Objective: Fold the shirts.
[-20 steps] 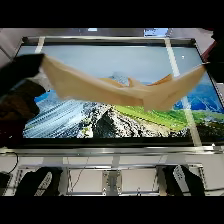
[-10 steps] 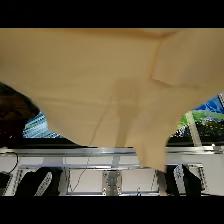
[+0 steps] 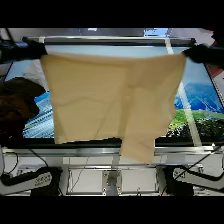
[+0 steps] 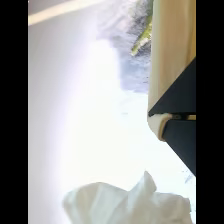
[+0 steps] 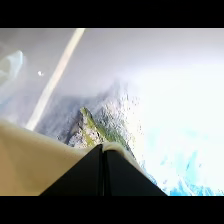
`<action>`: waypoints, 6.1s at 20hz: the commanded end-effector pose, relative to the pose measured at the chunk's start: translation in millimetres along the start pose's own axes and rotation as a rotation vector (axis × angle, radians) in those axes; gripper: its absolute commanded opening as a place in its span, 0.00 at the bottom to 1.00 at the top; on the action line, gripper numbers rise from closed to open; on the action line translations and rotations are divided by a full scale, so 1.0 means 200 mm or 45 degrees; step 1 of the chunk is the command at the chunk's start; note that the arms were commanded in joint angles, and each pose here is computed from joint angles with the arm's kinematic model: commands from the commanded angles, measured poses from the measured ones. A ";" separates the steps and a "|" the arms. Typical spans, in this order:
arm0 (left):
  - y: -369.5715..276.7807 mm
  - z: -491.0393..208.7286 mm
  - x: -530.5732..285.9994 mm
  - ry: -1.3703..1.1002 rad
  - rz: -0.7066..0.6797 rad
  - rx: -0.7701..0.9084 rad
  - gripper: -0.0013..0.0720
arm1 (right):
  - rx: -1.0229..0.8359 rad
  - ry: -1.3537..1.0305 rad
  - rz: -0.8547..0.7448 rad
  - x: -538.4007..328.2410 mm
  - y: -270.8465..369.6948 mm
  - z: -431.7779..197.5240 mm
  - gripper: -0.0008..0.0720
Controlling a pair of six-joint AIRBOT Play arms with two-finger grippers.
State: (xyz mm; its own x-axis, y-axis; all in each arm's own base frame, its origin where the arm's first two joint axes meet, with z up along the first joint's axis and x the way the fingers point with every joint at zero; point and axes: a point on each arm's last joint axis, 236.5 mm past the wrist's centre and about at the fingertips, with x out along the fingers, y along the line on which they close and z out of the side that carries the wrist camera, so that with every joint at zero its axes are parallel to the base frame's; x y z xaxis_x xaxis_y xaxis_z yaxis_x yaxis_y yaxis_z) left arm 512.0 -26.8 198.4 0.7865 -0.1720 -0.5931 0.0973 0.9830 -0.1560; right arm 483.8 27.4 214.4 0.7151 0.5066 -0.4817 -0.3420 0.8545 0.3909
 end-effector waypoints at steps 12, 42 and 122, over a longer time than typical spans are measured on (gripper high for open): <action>0.25 -0.70 0.76 0.473 0.089 -0.120 0.03 | -0.023 0.374 -0.266 0.80 -0.53 -0.66 0.04; 0.35 -1.11 -0.30 0.438 0.251 -0.168 0.96 | 0.774 0.883 -0.129 -0.29 -0.06 -1.73 0.31; 0.08 -1.20 -0.67 0.309 -0.081 -0.674 0.03 | 0.471 0.542 -0.072 -0.33 0.51 -1.51 0.05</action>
State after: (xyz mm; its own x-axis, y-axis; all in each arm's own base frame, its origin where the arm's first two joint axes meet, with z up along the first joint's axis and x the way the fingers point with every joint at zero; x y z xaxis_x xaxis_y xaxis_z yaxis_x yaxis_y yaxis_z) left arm 276.3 -30.2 91.7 0.6380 -0.4381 -0.6332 -0.1357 0.7456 -0.6525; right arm 197.0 125.7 31.5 0.2860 0.5681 -0.7717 -0.0028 0.8058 0.5922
